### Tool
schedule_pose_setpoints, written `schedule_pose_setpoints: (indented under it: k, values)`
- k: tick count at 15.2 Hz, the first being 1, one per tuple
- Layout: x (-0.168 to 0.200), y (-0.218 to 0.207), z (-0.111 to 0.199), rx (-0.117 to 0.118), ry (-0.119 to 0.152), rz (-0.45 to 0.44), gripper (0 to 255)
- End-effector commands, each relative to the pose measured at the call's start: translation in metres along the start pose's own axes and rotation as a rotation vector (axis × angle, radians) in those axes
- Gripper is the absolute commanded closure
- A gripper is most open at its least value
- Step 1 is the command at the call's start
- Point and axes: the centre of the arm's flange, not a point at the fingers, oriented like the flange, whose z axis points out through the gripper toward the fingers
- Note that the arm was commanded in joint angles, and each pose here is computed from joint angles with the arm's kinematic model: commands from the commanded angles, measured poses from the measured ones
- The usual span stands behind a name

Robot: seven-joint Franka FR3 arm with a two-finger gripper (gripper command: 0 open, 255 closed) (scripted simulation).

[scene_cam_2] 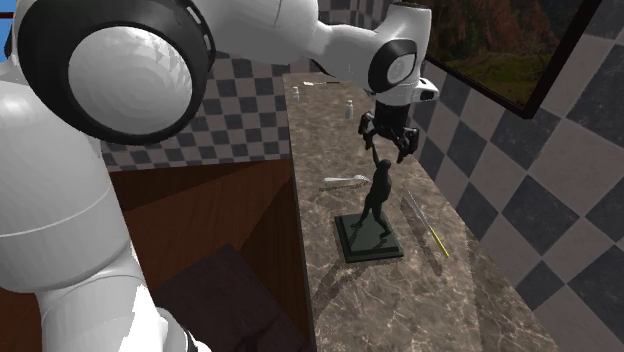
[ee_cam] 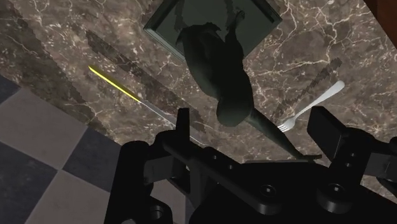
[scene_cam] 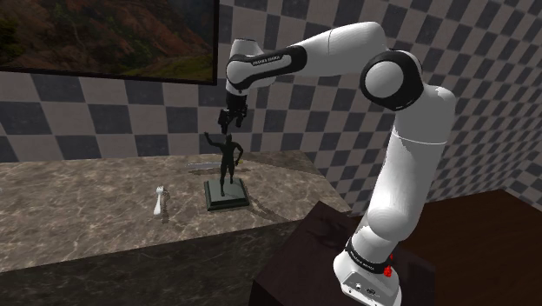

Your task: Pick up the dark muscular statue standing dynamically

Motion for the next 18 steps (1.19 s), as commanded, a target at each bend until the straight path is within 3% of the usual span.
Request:
schedule_pose_setpoints:
  k: [1,10,11,18]
  values:
    - [0.012,0.004,0.009,-0.002,-0.001,0.004,0]
    - [0.008,0.004,0.049,-0.002,-0.001,0.004,0]
    - [0.008,0.004,0.049,-0.002,-0.001,0.004,255]
    - [0.008,0.005,0.049,-0.002,-0.001,0.004,255]
